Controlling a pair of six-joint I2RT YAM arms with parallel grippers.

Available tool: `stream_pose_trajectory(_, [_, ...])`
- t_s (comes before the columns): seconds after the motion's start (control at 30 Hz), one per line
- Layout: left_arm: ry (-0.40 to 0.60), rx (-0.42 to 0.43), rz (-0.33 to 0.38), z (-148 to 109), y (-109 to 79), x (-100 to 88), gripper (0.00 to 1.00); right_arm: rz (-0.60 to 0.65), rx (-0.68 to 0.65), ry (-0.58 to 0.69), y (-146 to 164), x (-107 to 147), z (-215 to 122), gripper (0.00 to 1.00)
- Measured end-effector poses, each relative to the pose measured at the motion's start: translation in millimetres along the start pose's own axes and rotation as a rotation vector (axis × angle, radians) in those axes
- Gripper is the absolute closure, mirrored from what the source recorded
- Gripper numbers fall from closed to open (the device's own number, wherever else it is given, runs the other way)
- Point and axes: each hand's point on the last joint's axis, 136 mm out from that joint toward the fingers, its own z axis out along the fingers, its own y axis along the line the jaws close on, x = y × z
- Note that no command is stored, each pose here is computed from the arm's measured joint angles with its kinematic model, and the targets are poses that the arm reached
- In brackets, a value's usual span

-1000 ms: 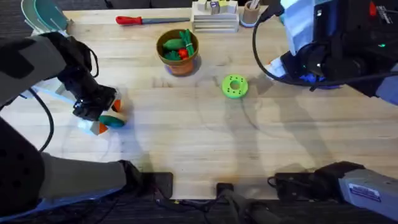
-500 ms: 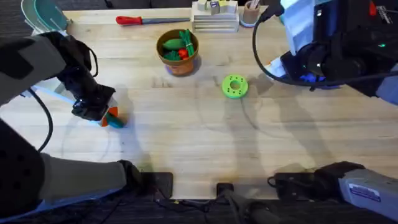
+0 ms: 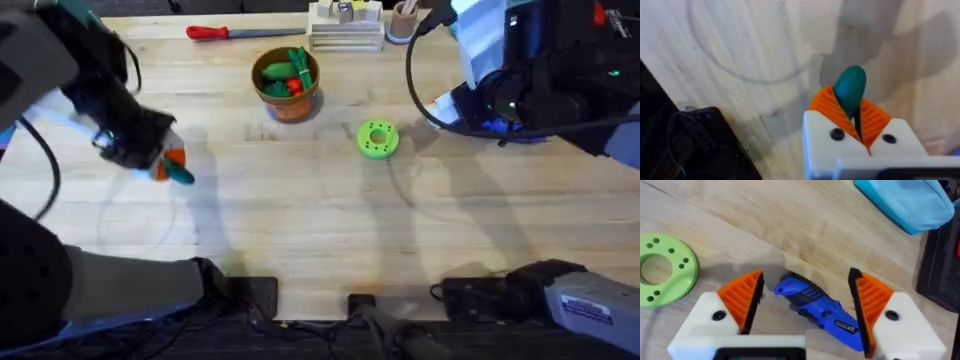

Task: Pick up the gripper from the table and insert it into the empty holder that is missing its gripper. Then pick up a screw, insert it into the mounting hole, and use the screwdriver to tighten it. Finally, clean up the table by picking up the vegetable and placing it into the bucket.

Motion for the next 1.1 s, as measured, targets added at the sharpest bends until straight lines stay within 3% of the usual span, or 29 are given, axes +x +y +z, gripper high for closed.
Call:
stream_pose_trajectory(0.13, [-0.066, 0.098, 0.084, -34.8, -35.2, -3.5, 0.971, 0.0, 0.0, 0.0, 0.0, 0.1, 0.0, 0.01])
stream_pose_trajectory(0.23, [-0.113, 0.225, 0.192, -62.7, -75.4, 4.9, 0.971, 0.0, 0.0, 0.0, 0.0, 0.0, 0.0, 0.007])
stream_pose_trajectory(0.4, [-0.138, 0.489, 0.391, -99.5, -146.8, 45.7, 0.971, 0.012, 0.0, 0.0, 0.1, 0.2, 0.0, 0.01])
stream_pose_trajectory(0.53, [-0.124, 0.634, 0.516, -118.8, -181.1, 87.1, 0.971, 0.02, 0.0, 0.0, 0.0, 0.0, 0.0, 0.009])
stream_pose_trajectory(0.63, [-0.128, 0.707, 0.571, -127.5, -200.3, 105.9, 0.971, 0.022, 0.0, 0.0, 0.0, 0.1, 0.0, 0.009])
stream_pose_trajectory(0.8, [-0.105, 0.728, 0.605, -116.1, -220.6, 121.1, 0.971, 0.022, 0.0, 0.0, 0.0, 0.0, 0.0, 0.008])
stream_pose_trajectory(1.03, [-0.003, 0.655, 0.591, -81.2, -224.2, 133.1, 0.971, 0.022, 0.0, -0.001, -0.1, -0.2, 0.0, 0.008])
stream_pose_trajectory(1.1, [0.016, 0.636, 0.589, -75.8, -221.9, 135.2, 0.868, 0.023, 0.001, -0.002, -0.2, -0.5, 0.0, 0.009])
